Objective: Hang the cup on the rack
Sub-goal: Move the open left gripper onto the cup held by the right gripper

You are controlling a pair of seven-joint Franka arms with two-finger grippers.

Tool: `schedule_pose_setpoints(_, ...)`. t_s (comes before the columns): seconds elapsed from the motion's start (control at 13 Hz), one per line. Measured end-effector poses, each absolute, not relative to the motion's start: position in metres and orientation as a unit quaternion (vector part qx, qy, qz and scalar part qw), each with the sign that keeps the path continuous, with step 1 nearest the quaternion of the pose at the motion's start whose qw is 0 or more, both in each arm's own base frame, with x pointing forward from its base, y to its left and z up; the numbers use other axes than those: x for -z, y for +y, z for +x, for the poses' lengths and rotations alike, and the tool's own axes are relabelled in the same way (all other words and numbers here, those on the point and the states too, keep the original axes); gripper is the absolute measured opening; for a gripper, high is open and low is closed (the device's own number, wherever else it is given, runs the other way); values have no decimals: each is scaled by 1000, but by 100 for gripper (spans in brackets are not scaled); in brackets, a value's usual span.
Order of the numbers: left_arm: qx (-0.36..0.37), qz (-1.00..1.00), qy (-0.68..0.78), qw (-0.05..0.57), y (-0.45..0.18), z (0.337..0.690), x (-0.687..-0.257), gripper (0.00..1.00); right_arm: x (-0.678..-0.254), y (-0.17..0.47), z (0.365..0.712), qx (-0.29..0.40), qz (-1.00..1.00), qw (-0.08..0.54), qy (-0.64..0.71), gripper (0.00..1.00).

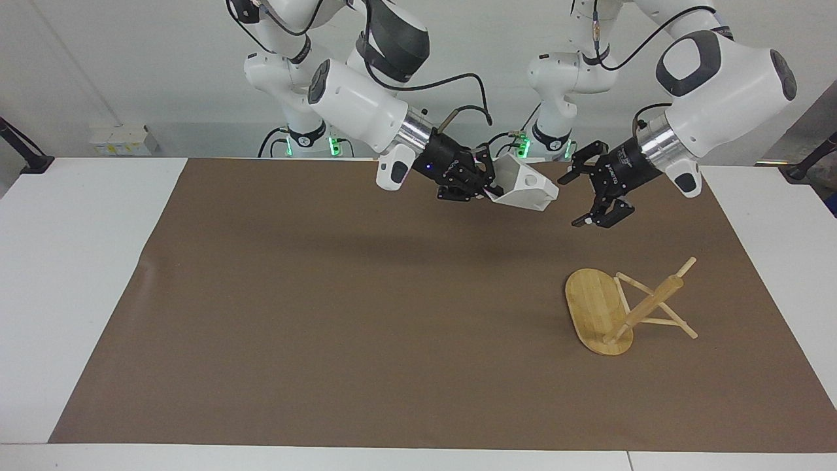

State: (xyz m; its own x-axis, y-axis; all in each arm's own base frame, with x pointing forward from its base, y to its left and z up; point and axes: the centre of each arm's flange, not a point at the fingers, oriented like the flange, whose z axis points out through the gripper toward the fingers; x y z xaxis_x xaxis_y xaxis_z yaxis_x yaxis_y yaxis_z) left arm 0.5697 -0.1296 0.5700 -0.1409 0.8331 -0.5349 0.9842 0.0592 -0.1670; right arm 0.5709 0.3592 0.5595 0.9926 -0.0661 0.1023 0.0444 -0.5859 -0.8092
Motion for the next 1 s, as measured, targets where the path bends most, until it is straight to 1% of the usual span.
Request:
schedule_pose_setpoints(0.46, 301, 619, 713, 131, -146, 561, -568, 100, -560, 368, 566, 58, -888, 455, 0, 10)
schedule_pose_setpoints(0.69, 306, 623, 709, 125, -161, 556, -568, 100, -560, 368, 566, 58, -888, 455, 0, 10)
schedule_pose_setpoints(1.0, 315, 620, 706, 131, -164, 556, -569, 100, -560, 367, 566, 58, -888, 456, 0, 10)
